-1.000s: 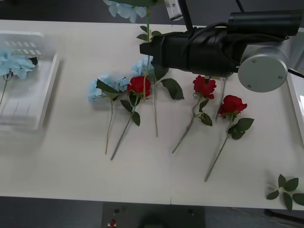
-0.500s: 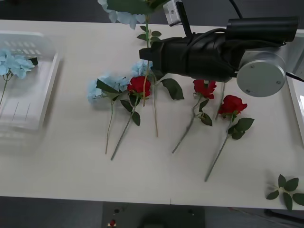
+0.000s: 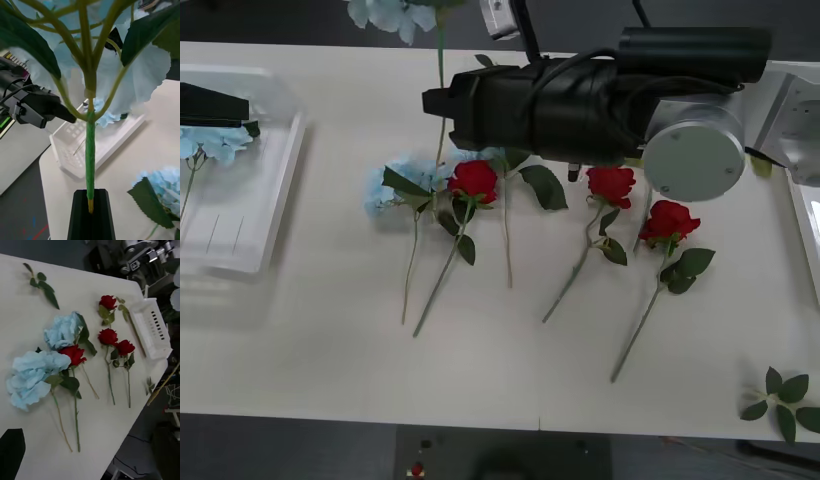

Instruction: Put the red flowers into the right box and the blue flowers into the left box

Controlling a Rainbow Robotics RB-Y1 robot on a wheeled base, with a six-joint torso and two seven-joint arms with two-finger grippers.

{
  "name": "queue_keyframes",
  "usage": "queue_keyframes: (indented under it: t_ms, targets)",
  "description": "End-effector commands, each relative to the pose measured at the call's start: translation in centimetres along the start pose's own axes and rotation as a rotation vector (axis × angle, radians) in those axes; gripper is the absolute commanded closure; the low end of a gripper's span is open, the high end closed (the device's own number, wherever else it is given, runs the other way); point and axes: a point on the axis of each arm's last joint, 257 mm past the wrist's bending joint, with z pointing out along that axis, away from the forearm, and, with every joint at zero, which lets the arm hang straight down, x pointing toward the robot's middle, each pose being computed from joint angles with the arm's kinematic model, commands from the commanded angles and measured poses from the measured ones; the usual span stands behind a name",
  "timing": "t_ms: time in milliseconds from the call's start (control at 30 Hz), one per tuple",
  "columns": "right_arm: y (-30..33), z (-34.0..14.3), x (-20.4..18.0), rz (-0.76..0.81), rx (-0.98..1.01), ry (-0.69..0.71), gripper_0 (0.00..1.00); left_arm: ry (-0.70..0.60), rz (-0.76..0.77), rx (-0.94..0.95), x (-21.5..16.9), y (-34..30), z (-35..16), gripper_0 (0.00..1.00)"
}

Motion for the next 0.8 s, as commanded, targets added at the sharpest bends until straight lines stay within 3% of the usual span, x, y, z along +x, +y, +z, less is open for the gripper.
queue_keyframes:
  t_ms: [33,333,800]
  targets:
    - [2.0,0.9,-1.9,-0.029,-0.038,-0.028,1.00,-0.056,0.139,0.105,-1.1,-2.6,1.1,0.02]
    - [2.1,1.2,-1.8,-0.021,-0.042,-0.029,1.00,-0.092,0.262,0.274,-0.4,-6.2,5.0,0.03]
    - [2.1,1.2,-1.8,-0.021,-0.042,-0.029,1.00,-0.073,0.311,0.444,1.8,-10.0,8.8,0.03]
